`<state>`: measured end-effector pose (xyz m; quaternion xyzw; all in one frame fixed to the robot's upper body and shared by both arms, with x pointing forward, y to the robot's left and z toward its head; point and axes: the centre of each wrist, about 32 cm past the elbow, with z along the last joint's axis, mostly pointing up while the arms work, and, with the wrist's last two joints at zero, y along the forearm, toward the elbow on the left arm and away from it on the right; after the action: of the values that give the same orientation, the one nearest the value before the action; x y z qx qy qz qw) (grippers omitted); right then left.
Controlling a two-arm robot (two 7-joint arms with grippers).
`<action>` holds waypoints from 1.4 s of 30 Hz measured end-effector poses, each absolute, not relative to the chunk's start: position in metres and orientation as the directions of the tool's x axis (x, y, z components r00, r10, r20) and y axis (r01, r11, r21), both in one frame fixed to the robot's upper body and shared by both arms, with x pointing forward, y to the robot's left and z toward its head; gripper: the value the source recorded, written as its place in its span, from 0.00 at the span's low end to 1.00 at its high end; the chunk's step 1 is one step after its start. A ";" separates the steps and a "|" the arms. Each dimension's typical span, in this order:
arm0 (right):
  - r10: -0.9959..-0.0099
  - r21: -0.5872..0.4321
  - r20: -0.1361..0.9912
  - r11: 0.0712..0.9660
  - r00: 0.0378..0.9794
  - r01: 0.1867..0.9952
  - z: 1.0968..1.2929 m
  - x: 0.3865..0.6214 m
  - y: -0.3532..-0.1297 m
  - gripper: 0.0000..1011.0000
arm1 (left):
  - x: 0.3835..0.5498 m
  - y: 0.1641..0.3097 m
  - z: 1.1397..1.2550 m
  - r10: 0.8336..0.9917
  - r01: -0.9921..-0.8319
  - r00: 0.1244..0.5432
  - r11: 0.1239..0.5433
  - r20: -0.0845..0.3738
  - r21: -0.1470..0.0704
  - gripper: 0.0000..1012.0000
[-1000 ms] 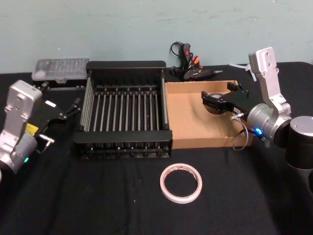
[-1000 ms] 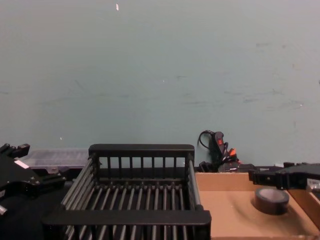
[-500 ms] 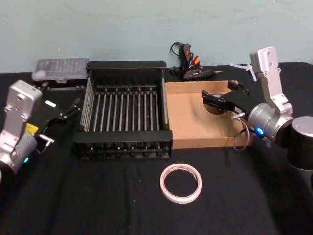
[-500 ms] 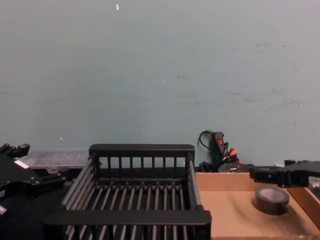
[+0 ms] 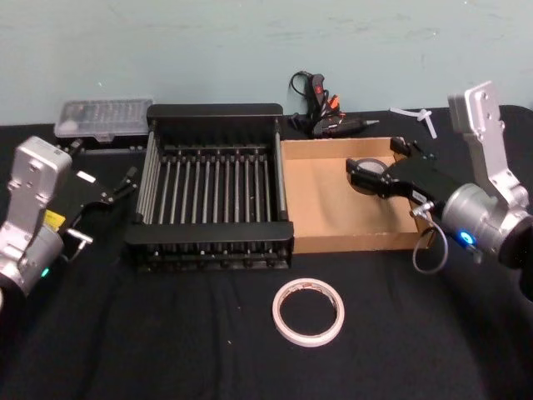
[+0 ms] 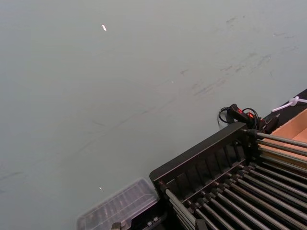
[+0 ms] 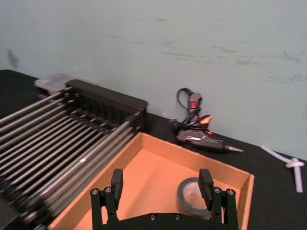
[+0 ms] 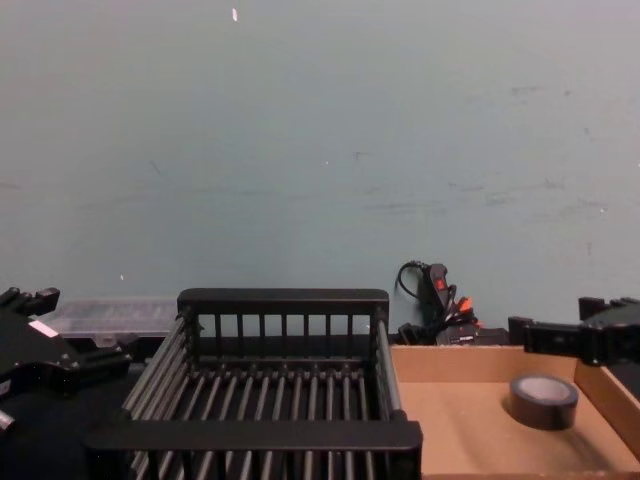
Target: Pick up the white tape and place it into the black box , Pick up the silver tape and place it into the brown box.
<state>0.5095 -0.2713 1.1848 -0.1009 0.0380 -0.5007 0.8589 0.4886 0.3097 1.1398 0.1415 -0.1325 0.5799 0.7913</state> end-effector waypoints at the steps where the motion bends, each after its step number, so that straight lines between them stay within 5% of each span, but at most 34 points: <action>1: -0.865 -0.211 0.035 0.484 0.501 0.849 1.185 0.507 -0.272 0.99 | 0.489 0.310 1.140 0.880 -0.955 0.292 0.287 0.374 0.070 0.99; 26: -0.776 -0.282 0.026 0.600 0.631 0.749 1.162 0.429 -0.275 0.99 | 0.489 0.310 1.140 0.880 -0.955 0.292 0.287 0.374 0.070 0.99; 42: -0.736 -0.352 0.032 0.625 0.676 0.697 1.142 0.410 -0.260 0.99 | 0.489 0.310 1.140 0.880 -0.955 0.292 0.287 0.374 0.070 0.99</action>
<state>0.4101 -0.2601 1.1421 -0.1700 0.0575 -0.3985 0.8994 0.4886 0.3097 1.1398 0.1415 -0.1325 0.5799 0.7913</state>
